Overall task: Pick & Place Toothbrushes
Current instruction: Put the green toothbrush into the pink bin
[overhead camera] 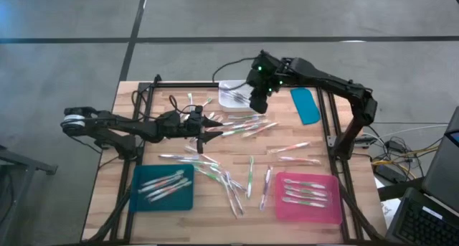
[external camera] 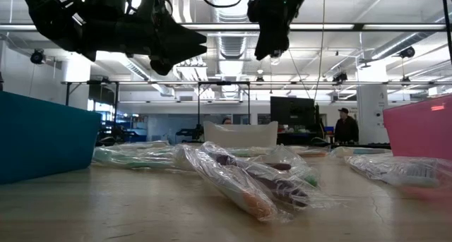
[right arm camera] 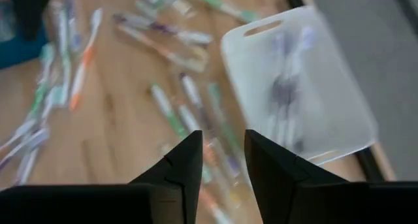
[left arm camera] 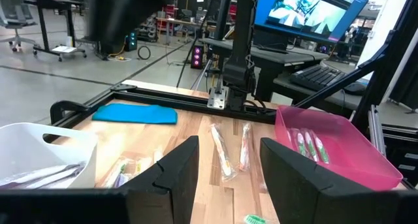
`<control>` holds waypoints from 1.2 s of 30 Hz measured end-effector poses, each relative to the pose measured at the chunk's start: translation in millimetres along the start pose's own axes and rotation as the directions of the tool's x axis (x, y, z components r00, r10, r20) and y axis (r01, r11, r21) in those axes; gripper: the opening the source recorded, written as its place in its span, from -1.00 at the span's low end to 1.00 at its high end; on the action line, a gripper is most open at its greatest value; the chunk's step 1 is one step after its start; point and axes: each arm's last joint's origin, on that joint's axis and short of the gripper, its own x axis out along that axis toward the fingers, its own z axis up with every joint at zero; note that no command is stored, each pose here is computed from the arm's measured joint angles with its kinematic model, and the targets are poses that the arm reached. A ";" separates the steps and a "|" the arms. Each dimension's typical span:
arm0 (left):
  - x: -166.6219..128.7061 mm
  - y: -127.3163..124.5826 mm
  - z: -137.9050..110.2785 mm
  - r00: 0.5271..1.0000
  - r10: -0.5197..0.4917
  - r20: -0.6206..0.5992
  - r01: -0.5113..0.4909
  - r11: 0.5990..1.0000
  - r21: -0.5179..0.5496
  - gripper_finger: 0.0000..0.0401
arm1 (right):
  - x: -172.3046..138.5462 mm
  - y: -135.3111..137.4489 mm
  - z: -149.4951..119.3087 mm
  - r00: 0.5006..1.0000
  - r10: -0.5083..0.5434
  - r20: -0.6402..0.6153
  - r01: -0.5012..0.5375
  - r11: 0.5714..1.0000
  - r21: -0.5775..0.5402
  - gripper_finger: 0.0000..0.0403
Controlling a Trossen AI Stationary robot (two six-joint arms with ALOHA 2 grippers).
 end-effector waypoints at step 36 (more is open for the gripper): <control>-0.2 0.5 -4.1 0.999 0.006 -0.040 -0.005 1.000 0.024 -0.17 | -6.8 205.6 -65.7 0.988 -0.074 -0.138 0.127 0.892 0.435 -0.39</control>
